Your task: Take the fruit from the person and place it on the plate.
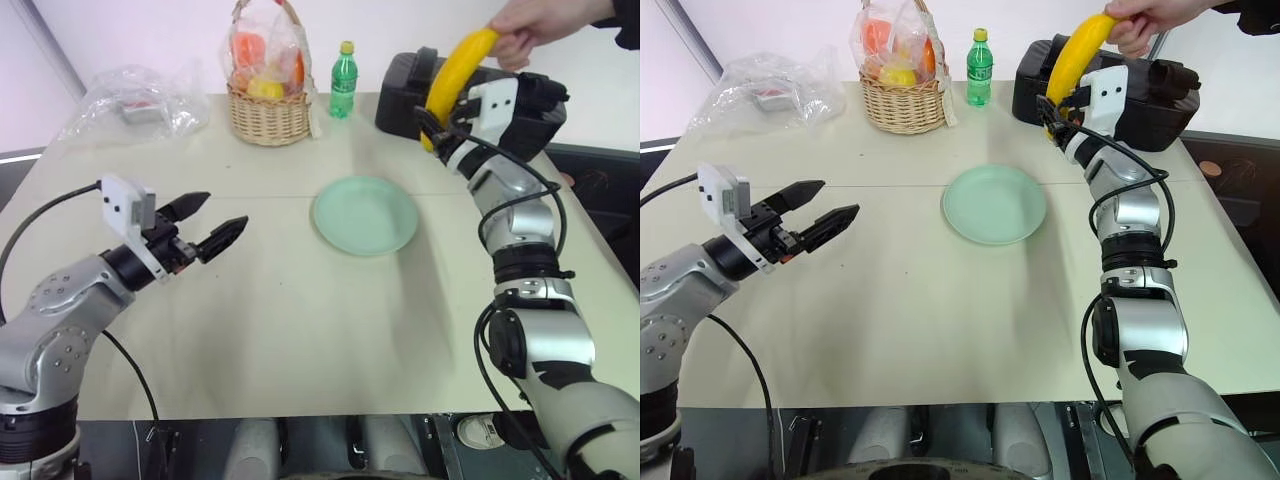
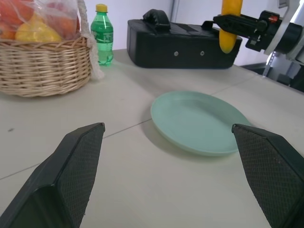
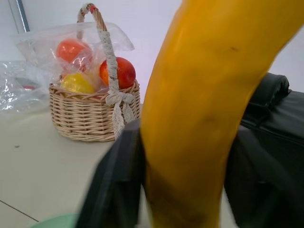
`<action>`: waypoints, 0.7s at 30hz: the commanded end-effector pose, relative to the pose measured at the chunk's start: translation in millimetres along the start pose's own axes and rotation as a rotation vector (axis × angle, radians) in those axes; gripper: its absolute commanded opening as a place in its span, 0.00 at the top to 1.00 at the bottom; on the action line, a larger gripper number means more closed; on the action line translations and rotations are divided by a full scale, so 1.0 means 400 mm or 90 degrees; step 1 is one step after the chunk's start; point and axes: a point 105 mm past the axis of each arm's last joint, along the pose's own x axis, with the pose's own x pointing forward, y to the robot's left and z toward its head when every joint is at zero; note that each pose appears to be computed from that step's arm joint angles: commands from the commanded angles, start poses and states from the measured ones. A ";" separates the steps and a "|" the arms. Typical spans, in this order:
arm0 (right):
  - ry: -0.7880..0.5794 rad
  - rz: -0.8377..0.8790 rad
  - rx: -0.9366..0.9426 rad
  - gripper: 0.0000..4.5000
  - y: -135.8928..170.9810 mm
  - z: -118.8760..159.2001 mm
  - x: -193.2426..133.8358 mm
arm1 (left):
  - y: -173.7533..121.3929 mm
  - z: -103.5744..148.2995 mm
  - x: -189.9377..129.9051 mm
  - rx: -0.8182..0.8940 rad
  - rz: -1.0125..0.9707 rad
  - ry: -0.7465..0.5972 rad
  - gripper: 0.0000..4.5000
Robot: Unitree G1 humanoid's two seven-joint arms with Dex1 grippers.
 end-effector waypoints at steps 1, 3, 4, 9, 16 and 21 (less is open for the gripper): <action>-0.058 0.011 -0.016 0.73 0.019 0.078 0.013 | -0.005 0.041 -0.006 0.037 0.004 -0.035 0.00; -0.049 0.046 -0.024 0.73 0.048 0.081 0.016 | -0.004 0.041 -0.006 0.038 0.004 -0.033 0.00; -0.038 0.073 -0.026 0.73 0.070 0.077 0.017 | -0.003 0.041 -0.006 0.039 0.005 -0.032 0.00; 0.222 0.278 -0.114 0.73 0.213 -0.097 -0.043 | 0.005 0.028 -0.012 0.054 0.012 -0.005 0.00; 0.320 0.387 -0.221 0.73 0.267 -0.166 -0.096 | 0.007 0.026 -0.011 0.058 0.023 -0.009 0.00; 0.327 0.325 -0.247 0.45 0.210 -0.169 -0.076 | -0.001 0.025 -0.007 0.051 0.033 -0.022 0.00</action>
